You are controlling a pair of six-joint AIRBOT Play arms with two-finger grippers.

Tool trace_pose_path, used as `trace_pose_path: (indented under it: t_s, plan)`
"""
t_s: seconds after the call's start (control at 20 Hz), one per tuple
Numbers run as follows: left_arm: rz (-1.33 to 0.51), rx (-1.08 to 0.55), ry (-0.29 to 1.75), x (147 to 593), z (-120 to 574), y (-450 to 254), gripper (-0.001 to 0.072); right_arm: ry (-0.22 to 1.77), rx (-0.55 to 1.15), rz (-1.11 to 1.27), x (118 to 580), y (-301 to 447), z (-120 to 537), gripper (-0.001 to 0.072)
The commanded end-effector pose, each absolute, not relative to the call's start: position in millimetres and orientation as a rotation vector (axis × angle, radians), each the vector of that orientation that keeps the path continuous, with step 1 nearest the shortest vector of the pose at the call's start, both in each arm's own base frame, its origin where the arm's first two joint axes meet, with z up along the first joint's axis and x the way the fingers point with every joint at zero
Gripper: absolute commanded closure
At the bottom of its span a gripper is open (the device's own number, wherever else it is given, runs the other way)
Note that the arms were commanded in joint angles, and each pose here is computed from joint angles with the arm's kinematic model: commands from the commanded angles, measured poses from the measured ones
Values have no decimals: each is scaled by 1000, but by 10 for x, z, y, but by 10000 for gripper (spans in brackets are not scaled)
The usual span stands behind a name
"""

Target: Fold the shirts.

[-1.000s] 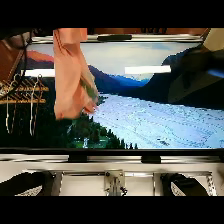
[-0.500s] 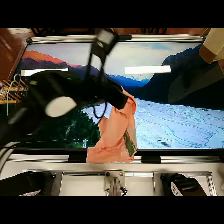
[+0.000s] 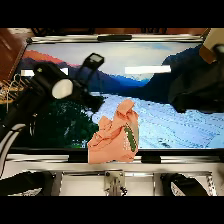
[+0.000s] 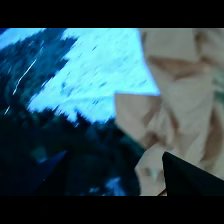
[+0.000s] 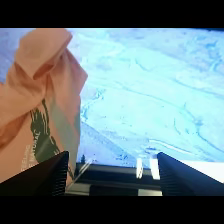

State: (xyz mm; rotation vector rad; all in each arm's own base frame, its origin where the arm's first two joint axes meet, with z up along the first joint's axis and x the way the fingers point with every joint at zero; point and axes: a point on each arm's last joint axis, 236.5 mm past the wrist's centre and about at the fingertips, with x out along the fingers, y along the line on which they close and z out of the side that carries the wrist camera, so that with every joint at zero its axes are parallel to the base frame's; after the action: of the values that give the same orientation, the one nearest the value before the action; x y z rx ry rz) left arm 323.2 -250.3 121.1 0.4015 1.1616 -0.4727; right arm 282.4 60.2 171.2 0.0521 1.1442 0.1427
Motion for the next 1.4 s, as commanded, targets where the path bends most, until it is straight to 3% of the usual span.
trace_pose_path:
  t_s: [0.0,0.15,0.3,0.5,0.85,1.25,1.3,1.35]
  plan:
    - [-437,359,1469,2811,903,-1733,3,1352,78,247,2918,880,943,34]
    - [-493,121,1592,2395,279,-1694,3,1489,128,319,2936,1090,497,34]
    - [-514,-9,1713,1893,-311,-1710,3,1541,185,370,3068,1271,223,34]
    - [-578,-194,1751,1611,-677,-1969,4,1607,190,365,3167,1292,-137,34]
    - [-664,-300,1798,1526,-784,-2239,5,1662,184,379,3123,1300,-400,35]
    - [-706,-246,1821,1357,-969,-2500,8,1685,357,415,2954,1571,-604,35]
    - [-706,-245,1819,1358,-971,-2503,33,1678,387,422,2958,1630,-609,35]
    - [-705,-247,1819,1361,-972,-2502,143,1672,388,426,2950,1677,-631,34]
